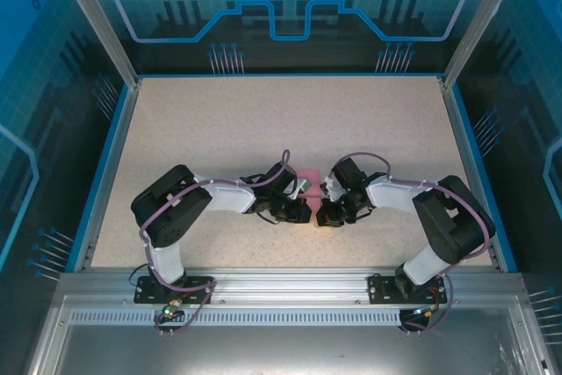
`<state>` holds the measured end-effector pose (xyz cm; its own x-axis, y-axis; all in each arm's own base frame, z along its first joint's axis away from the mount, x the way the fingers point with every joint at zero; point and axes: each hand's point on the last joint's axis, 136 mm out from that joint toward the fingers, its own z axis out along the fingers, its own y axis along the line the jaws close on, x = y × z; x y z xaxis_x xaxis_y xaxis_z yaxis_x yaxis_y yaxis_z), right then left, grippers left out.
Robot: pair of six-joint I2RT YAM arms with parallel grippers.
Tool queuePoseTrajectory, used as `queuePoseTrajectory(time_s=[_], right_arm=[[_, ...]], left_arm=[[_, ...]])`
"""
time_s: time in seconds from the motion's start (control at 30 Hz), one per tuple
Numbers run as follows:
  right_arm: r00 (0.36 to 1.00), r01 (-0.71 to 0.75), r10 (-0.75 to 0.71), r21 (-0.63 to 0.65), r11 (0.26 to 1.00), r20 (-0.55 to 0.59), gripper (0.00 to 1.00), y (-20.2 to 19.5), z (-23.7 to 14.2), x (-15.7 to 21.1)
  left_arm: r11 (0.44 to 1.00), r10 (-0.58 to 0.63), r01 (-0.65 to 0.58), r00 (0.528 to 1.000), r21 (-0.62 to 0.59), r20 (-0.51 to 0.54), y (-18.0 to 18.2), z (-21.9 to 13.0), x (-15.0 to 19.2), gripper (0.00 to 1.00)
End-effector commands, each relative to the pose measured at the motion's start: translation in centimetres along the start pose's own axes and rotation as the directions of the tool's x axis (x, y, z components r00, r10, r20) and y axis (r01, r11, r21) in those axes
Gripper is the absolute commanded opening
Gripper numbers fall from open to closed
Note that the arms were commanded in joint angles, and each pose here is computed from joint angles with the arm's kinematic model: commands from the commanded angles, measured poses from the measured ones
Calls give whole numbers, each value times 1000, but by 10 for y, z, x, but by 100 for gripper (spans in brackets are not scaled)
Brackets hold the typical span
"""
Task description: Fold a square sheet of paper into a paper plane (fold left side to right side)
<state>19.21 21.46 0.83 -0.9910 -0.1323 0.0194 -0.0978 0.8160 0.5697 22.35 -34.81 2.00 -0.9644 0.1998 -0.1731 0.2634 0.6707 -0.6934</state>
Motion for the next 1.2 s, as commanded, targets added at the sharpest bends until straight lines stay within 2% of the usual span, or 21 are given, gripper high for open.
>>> queuePoseTrajectory(time_s=[0.0, 0.27, 0.7, 0.97, 1.17], right_arm=[[998, -37, 43, 130, 991, -39, 0, -33, 9, 14], [998, -37, 43, 131, 991, -39, 0, -33, 9, 14], [998, -38, 43, 130, 991, -40, 0, -33, 9, 14], [998, -39, 45, 138, 990, -45, 0, -35, 9, 16], [998, -43, 50, 153, 987, -48, 0, -38, 9, 17]], left_arm=[[999, 48, -48, 999, 4, 23, -10, -6, -7, 9], [997, 75, -76, 996, 13, 50, -22, -20, -10, 9], [998, 61, -61, 998, -11, 14, -10, -2, -13, 9], [998, 41, -41, 999, -56, 3, 7, 13, -14, 8], [989, 28, -27, 1000, -145, 4, 24, 12, -14, 7]])
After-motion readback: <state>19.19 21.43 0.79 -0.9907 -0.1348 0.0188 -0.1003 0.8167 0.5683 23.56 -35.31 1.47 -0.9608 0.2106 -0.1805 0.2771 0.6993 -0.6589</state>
